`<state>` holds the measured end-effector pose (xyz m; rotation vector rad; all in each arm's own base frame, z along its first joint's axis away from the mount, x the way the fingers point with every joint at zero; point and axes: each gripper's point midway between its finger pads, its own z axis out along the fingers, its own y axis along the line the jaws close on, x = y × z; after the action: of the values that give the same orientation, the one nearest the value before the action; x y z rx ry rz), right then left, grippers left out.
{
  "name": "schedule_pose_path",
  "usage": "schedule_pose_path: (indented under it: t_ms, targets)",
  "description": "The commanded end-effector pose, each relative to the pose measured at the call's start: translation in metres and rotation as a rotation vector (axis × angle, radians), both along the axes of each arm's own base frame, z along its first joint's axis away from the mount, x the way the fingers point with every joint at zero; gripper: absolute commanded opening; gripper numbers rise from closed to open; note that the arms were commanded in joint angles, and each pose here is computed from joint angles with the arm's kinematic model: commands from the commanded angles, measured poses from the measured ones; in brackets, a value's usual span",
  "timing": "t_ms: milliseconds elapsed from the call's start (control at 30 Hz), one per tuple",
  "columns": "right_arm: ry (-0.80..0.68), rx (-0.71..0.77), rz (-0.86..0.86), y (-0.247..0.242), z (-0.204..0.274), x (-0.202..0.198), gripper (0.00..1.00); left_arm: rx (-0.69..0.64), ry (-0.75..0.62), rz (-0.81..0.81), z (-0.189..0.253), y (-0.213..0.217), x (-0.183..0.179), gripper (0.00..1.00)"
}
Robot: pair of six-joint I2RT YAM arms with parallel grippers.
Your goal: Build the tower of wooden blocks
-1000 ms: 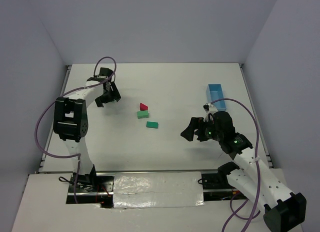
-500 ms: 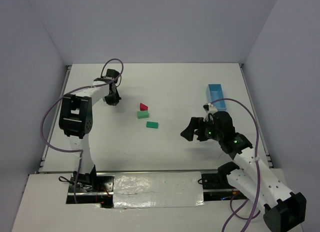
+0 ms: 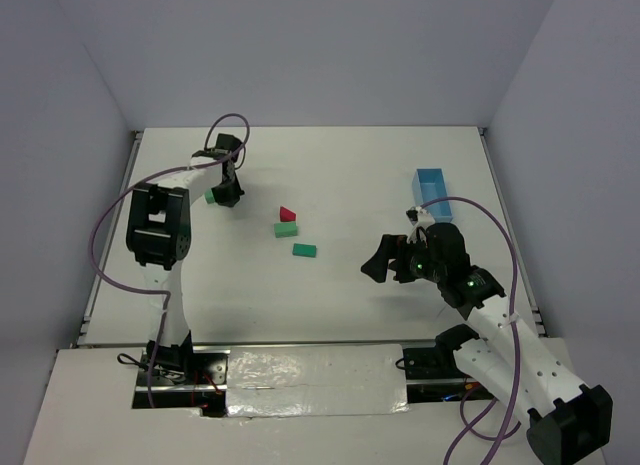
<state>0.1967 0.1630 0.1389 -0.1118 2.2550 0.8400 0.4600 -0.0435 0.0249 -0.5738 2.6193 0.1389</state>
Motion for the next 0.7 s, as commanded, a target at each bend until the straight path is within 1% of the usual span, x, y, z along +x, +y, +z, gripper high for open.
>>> schedule_pose_path:
  t_ms: [0, 367, 500, 667]
  targets:
    - [-0.033, 0.007, 0.019, 0.004, 0.004, 0.003, 1.00, 0.023, 0.022, 0.006, -0.005, 0.009, 0.003, 0.17]
    - [-0.028, 0.004, 0.018, 0.004, 0.003, 0.004, 1.00, -0.003, 0.014, 0.000, -0.004, 0.010, 0.011, 0.17]
    - [-0.028, 0.004, 0.018, 0.004, 0.003, 0.004, 1.00, -0.008, 0.017, -0.017, -0.002, 0.008, 0.006, 0.15]
    - [-0.029, 0.005, 0.017, 0.004, 0.003, 0.004, 1.00, 0.010, 0.016, -0.016, 0.000, 0.013, -0.004, 0.16]
